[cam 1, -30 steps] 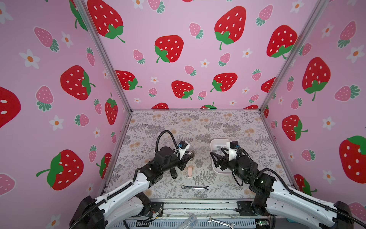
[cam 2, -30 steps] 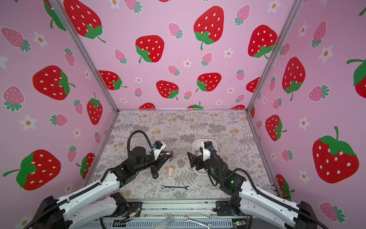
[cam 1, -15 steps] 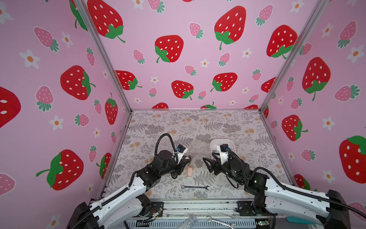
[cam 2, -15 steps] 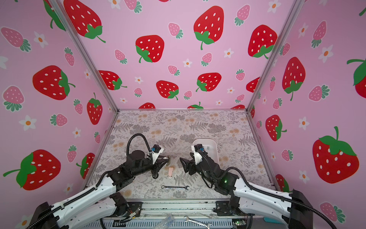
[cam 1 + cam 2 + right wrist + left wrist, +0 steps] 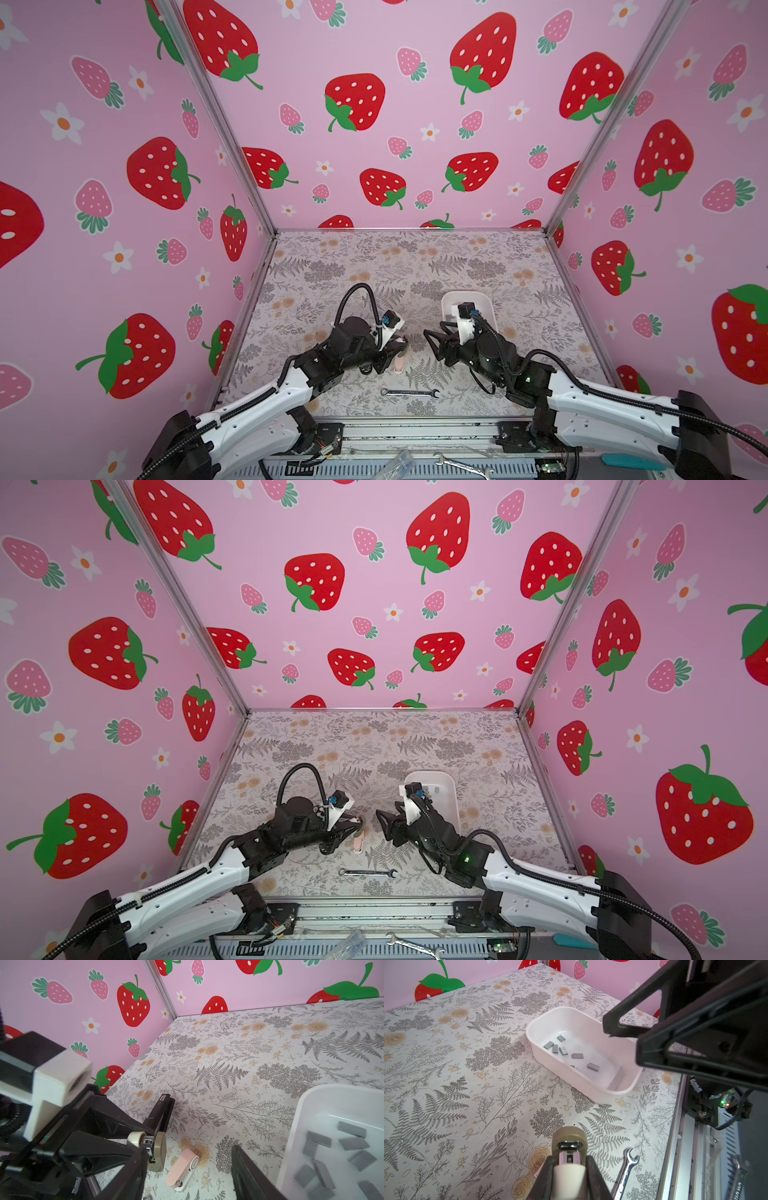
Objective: Load the staples into the stapler
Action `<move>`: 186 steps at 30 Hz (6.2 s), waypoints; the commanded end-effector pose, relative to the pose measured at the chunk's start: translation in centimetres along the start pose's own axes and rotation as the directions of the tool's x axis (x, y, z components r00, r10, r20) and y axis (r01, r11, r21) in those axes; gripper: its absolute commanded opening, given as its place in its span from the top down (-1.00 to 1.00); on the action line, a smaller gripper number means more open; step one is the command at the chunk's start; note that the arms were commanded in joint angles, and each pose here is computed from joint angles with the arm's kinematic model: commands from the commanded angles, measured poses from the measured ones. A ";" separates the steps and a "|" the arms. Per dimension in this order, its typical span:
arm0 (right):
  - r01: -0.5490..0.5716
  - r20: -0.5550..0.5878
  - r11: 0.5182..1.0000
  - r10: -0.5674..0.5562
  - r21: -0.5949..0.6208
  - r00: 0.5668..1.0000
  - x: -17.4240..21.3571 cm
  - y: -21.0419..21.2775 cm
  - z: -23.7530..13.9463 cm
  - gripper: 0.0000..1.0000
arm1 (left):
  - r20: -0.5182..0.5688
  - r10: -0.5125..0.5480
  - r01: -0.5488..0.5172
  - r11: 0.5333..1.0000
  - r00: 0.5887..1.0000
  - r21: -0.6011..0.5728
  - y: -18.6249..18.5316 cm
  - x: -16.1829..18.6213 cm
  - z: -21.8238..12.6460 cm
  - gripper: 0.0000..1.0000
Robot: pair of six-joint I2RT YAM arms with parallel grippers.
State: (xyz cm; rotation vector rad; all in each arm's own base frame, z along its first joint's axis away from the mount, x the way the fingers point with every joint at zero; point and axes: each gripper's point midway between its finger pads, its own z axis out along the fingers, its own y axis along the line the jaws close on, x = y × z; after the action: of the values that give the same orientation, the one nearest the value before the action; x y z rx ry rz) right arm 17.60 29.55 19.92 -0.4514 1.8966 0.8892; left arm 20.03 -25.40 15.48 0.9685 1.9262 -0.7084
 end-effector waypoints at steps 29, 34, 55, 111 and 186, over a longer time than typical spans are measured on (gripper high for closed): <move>-0.137 -0.091 0.989 0.131 -0.061 0.987 4.2 0.5 1.3 -0.05 | 0.071 0.191 -0.194 0.980 0.979 0.033 -3.4 -5.0 1.0 1.00; -0.135 -0.083 0.988 0.128 -0.079 0.988 3.6 1.0 1.1 -0.05 | 0.051 0.197 -0.197 0.980 0.979 -0.010 -2.8 -4.7 1.6 1.00; -0.166 -0.101 0.986 0.164 -0.004 0.981 5.4 -0.5 2.2 0.63 | 0.139 0.226 -0.232 0.972 0.964 0.033 -4.1 -5.2 -0.1 1.00; 0.175 0.056 0.915 -0.166 -0.364 0.985 4.9 4.3 -1.0 0.36 | 0.187 0.236 -0.265 0.953 0.954 0.145 -6.5 -5.1 -3.2 1.00; 0.459 0.250 0.593 -0.402 -0.662 0.881 5.9 11.5 -3.3 0.10 | 0.308 0.306 -0.402 0.857 0.901 0.323 -10.7 -5.7 -6.9 1.00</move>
State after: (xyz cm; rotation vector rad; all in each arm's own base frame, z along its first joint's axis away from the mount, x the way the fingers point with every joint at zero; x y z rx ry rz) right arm 6.26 34.75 18.34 -1.2659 1.2901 1.2168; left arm 10.68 -27.53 22.85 1.3451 1.4603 -0.9300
